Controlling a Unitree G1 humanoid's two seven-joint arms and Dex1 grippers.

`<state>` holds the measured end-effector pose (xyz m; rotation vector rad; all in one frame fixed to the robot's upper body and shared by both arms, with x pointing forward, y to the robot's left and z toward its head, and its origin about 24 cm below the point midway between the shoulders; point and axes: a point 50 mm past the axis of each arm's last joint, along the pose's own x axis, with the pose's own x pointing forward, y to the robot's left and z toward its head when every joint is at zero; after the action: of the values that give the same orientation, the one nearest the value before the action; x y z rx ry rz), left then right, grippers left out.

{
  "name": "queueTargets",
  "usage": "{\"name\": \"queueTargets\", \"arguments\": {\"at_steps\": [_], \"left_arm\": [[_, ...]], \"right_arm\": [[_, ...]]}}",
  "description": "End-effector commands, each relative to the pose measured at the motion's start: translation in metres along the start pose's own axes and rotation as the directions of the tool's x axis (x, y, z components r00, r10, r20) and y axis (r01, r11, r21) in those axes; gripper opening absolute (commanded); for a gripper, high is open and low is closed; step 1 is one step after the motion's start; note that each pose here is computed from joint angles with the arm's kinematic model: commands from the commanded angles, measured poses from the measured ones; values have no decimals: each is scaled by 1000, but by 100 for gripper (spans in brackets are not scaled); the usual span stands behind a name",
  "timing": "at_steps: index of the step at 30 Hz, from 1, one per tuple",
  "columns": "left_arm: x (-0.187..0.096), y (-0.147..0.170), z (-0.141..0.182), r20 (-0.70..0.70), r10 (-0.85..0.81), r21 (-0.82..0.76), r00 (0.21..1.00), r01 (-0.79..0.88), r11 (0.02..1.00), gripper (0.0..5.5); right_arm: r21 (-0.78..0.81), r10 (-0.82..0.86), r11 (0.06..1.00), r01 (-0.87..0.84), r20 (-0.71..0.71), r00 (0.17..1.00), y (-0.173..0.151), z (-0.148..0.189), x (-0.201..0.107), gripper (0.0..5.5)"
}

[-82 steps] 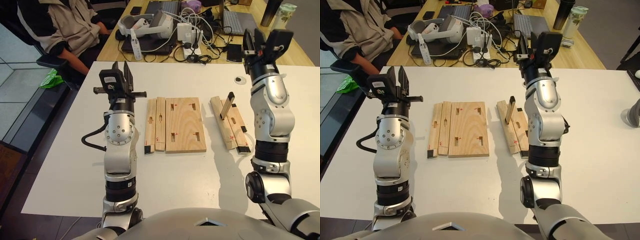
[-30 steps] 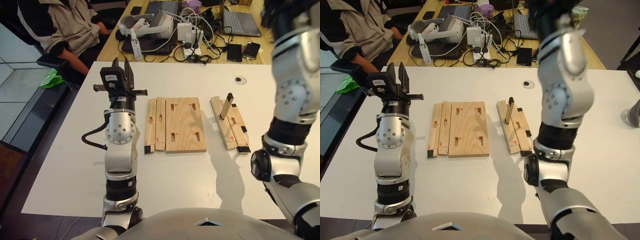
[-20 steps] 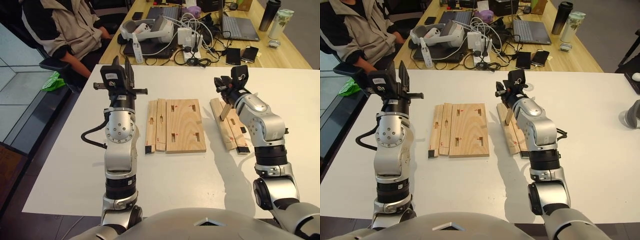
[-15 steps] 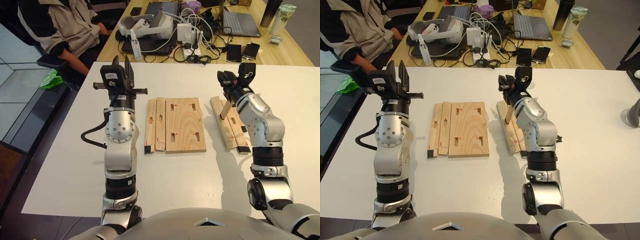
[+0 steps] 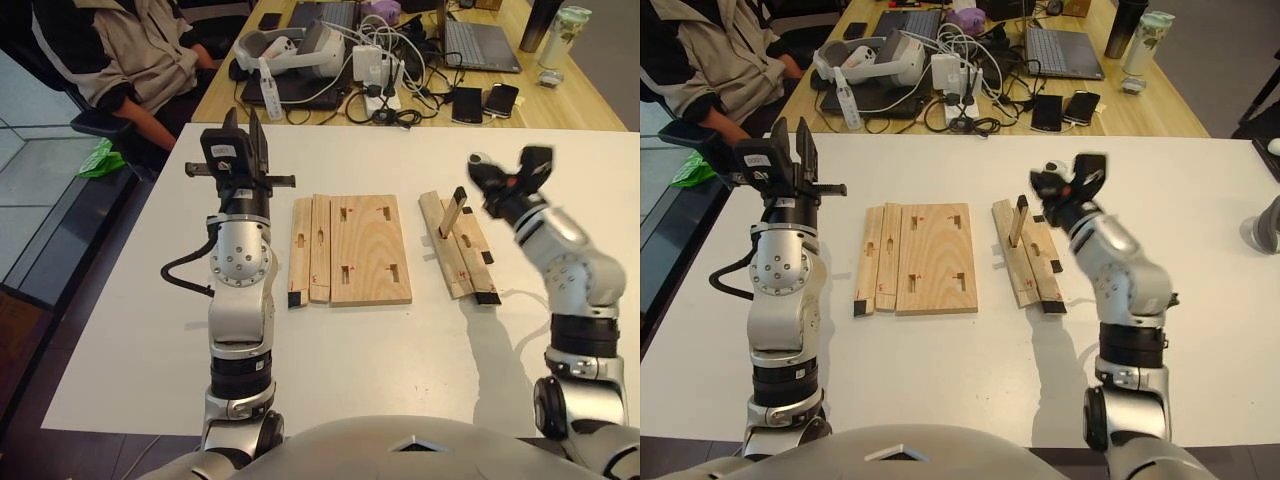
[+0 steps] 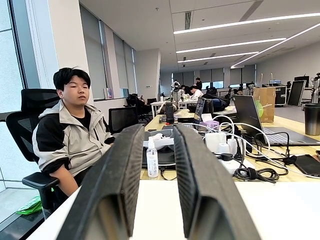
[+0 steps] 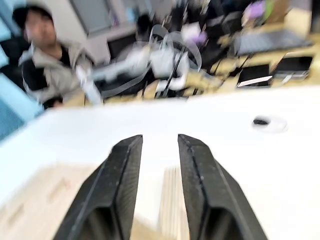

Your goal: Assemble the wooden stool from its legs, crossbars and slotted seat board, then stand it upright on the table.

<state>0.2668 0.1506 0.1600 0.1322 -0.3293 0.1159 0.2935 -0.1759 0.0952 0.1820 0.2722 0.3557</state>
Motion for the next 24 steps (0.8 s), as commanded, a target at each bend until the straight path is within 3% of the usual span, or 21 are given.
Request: {"name": "queueTargets", "arguments": {"at_steps": [1, 4, 7, 10, 15, 24], "left_arm": [[-1, 0, 1, 3, -5, 14, 1000, 5, 1000, 104], [-1, 0, 1, 4, -3, 14, 1000, 3, 1000, 104], [0, -1, 1, 6, -3, 12, 1000, 3, 1000, 104], [1, -3, 1, 6, -9, 8, 1000, 9, 1000, 104], [1, -5, 1, 6, -10, 3, 1000, 10, 1000, 104], [1, -9, 1, 2, -14, -6, 1000, 14, 1000, 104]], "right_arm": [[-21, 156, 987, -156, -15, 988, 29, -5, -3, 131], [39, 226, 972, -231, 112, 968, 38, 18, -6, 131], [48, 54, 997, -60, 131, 990, 10, 33, 4, 131], [10, -93, 996, 93, 52, 994, -13, 32, 22, 156], [-83, -68, 995, 56, -151, 986, 1, 3, 54, 243], [-203, -153, 975, 84, -351, 924, 5, -9, 83, 243]]}}
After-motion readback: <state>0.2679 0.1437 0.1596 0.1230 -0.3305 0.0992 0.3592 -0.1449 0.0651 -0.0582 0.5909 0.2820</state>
